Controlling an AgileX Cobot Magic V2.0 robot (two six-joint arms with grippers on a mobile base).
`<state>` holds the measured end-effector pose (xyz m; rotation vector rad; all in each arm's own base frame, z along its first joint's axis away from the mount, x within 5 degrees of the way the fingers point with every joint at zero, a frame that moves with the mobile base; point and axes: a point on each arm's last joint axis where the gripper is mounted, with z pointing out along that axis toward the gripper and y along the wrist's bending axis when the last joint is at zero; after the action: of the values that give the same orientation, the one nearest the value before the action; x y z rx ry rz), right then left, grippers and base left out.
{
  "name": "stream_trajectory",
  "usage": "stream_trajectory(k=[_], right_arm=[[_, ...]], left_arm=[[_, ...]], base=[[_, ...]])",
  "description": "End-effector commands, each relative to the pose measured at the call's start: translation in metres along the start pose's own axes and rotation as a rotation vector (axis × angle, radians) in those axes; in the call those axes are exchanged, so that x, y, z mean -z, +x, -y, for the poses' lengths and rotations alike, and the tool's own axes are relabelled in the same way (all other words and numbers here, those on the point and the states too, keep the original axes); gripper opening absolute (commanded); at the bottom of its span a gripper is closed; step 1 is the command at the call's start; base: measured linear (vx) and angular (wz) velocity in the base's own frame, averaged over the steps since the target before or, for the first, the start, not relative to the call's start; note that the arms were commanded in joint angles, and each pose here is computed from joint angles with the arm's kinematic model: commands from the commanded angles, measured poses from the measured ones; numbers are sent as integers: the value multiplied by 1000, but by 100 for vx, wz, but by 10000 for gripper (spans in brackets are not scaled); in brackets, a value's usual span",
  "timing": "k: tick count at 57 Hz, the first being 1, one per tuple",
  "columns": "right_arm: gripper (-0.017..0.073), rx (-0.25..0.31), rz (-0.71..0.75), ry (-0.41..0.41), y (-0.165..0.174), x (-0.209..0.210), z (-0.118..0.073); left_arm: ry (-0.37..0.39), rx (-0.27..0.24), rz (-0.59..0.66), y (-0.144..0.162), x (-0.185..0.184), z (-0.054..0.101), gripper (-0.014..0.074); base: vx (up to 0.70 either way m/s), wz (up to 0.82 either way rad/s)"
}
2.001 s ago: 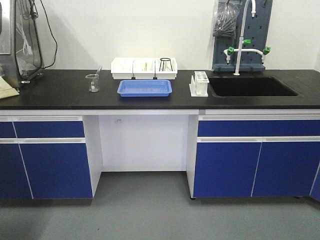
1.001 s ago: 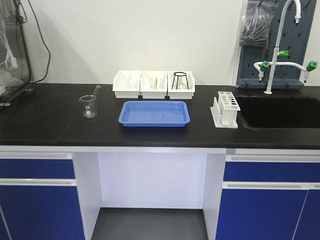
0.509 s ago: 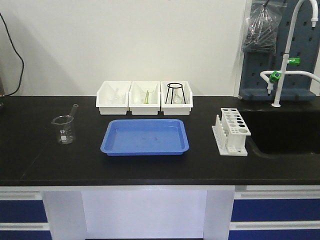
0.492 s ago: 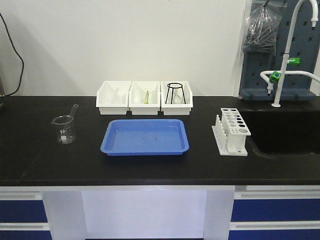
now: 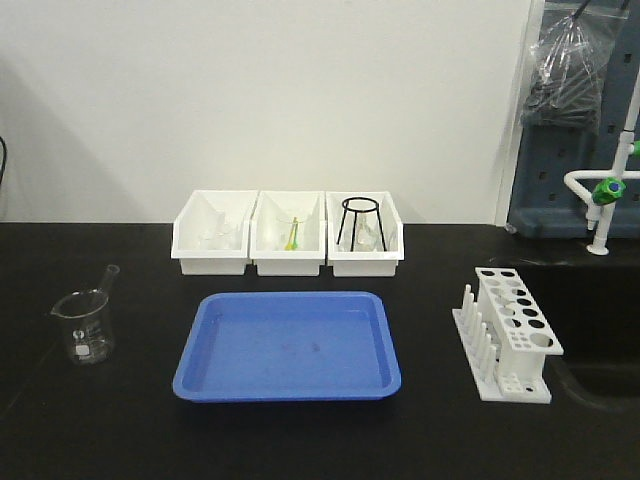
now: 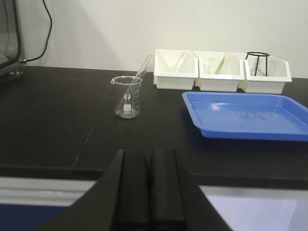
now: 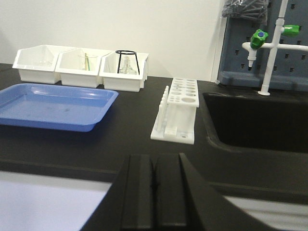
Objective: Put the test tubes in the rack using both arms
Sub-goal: 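Drive the base forward up to the bench with the beaker and rack, then move the left gripper down around the test tube in the glass beaker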
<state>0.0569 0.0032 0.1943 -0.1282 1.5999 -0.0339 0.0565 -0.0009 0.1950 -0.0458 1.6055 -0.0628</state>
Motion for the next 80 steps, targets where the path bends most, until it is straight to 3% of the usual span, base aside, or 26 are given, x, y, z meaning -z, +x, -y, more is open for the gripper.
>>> stream_trajectory(k=[1,39,80], right_arm=[[-8,9,80,8,-3,1,0],[-8,9,80,8,-3,1,0],[-8,9,80,8,-3,1,0]], left_arm=[[6,19,112,-18,2,1,-4],[6,19,112,-18,2,1,-4],[6,19,112,-18,2,1,-4]], base=[[40,-2],[31,-3],[12,0]])
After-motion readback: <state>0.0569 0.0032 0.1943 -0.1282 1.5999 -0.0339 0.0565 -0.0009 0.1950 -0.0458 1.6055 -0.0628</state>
